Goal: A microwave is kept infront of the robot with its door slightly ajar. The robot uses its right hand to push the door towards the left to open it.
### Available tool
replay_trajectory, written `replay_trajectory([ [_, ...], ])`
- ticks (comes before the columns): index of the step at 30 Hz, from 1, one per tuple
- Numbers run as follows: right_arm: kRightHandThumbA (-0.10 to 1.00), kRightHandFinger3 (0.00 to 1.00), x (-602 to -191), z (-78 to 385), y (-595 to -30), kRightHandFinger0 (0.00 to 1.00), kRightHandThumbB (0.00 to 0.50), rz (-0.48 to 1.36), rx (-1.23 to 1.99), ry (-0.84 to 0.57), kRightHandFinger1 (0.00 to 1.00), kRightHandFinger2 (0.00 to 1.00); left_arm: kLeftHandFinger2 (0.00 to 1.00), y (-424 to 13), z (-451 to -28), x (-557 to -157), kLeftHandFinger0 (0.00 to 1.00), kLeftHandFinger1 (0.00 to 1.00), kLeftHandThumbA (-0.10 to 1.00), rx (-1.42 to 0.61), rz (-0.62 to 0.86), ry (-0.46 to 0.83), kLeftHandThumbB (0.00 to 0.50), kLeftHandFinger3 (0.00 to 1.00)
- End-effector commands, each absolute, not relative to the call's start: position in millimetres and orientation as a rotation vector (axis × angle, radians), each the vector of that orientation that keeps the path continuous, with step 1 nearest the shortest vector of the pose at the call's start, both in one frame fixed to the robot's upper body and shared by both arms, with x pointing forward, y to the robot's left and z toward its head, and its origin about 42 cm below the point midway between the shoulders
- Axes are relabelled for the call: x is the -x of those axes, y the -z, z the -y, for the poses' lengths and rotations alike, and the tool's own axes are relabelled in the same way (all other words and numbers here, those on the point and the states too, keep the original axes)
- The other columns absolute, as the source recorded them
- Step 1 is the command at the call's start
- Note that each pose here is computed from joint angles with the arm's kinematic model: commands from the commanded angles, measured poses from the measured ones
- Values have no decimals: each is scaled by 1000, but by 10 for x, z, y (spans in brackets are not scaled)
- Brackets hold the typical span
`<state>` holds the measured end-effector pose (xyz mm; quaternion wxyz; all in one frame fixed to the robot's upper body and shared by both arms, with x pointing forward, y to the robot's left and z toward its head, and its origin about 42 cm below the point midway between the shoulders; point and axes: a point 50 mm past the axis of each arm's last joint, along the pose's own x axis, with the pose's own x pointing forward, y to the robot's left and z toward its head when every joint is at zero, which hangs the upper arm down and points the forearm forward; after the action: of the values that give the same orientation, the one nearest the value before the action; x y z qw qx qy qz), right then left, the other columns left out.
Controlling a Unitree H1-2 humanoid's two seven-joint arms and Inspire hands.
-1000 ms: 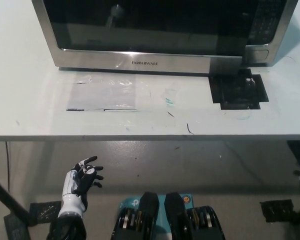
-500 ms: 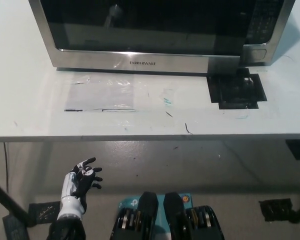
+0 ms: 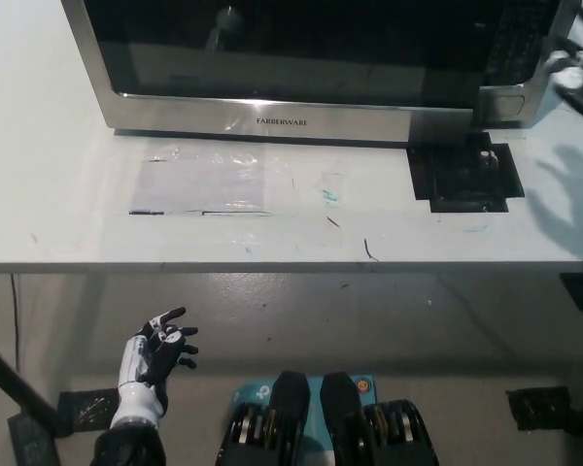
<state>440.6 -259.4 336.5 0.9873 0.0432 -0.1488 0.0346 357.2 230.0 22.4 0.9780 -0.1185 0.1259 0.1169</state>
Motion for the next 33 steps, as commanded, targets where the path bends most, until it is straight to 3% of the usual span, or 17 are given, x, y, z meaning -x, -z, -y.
replay_trajectory([
  [1, 663, 1000, -4602, 2489, -3599, 925, 273, 355, 2, -135, 1000, 1000, 410, -341, -2319, -3633, 288, 312, 58, 222, -215, -235, 10, 569],
  [3, 652, 1000, -4699, 2438, -3585, 1000, 272, 322, 9, -142, 1000, 1000, 404, -341, -2319, -3634, 290, 313, 59, 233, -213, -231, 12, 563],
  [10, 655, 1000, -4994, 2344, -3541, 1000, 283, 286, 64, -135, 1000, 1000, 407, -349, -2314, -3644, 275, 300, 48, 242, -212, -230, 21, 573],
  [15, 598, 1000, -5084, 2322, -3472, 998, 221, 267, 65, -127, 1000, 1000, 411, -330, -2284, -3629, 293, 311, 28, 241, -213, -226, 7, 578],
  [17, 613, 1000, -5103, 2315, -3444, 987, 238, 267, 59, -118, 1000, 1000, 404, -333, -2285, -3628, 283, 300, 32, 231, -213, -225, 1, 583],
  [20, 622, 1000, -5076, 2330, -3419, 983, 242, 267, 42, -101, 1000, 1000, 419, -336, -2286, -3625, 306, 317, 30, 241, -216, -226, 2, 589],
  [23, 575, 1000, -5015, 2433, -3407, 986, 188, 255, 27, -84, 1000, 1000, 426, -342, -2280, -3660, 313, 322, 18, 251, -211, -233, 18, 572],
  [28, 600, 1000, -4858, 2630, -3340, 986, 157, 258, 34, -59, 1000, 1000, 432, -335, -2298, -3647, 315, 336, 73, 235, -212, -226, 21, 568],
  [31, 587, 1000, -4759, 2740, -3289, 965, 179, 238, 44, -37, 1000, 1000, 440, -344, -2297, -3648, 312, 336, 69, 242, -209, -231, 28, 574],
  [32, 565, 1000, -4716, 2791, -3245, 935, 154, 229, 49, -30, 1000, 1000, 440, -348, -2294, -3648, 314, 334, 64, 246, -210, -235, 28, 574],
  [33, 549, 1000, -4686, 2837, -3202, 927, 168, 220, 45, -24, 1000, 1000, 434, -350, -2292, -3646, 321, 331, 71, 244, -210, -236, 36, 560],
])
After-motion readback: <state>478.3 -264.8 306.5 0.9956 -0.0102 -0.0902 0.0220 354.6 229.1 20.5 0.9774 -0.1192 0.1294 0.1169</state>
